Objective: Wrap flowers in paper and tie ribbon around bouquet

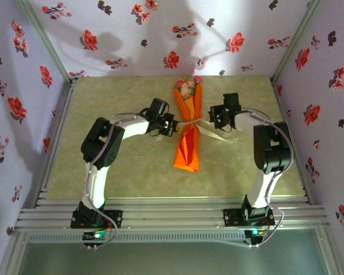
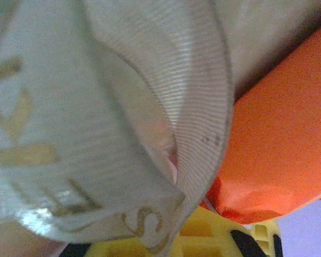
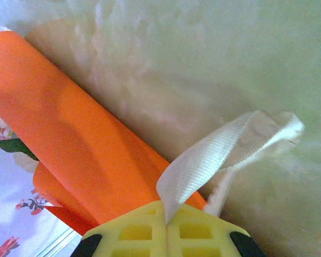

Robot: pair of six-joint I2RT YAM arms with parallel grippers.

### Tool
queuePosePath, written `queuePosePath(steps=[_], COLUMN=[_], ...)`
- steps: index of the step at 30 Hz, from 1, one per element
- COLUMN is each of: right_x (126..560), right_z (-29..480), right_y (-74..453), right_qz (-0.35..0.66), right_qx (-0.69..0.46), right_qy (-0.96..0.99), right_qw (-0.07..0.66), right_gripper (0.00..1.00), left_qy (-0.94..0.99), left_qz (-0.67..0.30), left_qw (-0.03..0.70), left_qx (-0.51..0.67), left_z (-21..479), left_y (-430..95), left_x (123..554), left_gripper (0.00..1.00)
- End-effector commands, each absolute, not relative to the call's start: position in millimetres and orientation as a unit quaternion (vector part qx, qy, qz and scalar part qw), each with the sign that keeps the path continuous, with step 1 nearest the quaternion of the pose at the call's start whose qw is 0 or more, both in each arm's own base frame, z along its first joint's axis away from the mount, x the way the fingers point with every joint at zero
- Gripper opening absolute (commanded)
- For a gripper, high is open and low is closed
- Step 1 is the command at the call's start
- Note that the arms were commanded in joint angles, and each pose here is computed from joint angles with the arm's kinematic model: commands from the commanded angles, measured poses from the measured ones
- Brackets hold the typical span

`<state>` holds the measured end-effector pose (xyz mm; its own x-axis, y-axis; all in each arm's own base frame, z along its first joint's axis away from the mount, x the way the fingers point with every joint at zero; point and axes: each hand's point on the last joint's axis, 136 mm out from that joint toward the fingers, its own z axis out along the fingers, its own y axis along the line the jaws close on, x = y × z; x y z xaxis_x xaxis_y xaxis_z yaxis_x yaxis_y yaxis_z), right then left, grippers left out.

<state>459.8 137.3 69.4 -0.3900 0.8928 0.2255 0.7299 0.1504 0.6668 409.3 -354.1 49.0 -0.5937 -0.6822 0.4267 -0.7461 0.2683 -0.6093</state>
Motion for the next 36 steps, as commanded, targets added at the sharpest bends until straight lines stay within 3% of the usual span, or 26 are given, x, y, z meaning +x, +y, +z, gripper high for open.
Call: queuePosePath(steps=[1,29,36], right_x=[462.5,450.3,449.7], right_z=[70.0,54.0,54.8], right_y=[109.8,24.8,27.7], right_qz=[0.347,0.307,0.31], right_qx=[0.562,0.628,0.623], right_qy=[0.737,0.69,0.693], right_qw=[0.144,0.188,0.186], right_gripper=[0.0,0.0,0.0], left_qy=[-0.794,-0.772,-0.773], left_qz=[0.404,0.396,0.402], left_qw=[0.031,0.026,0.026], left_qx=[0.454,0.496,0.491], left_z=[57.9,47.7,50.3], left_y=[-336.8,-304.0,-308.0], left_x=[408.6,400.0,403.4], left_gripper=[0.0,0.0,0.0])
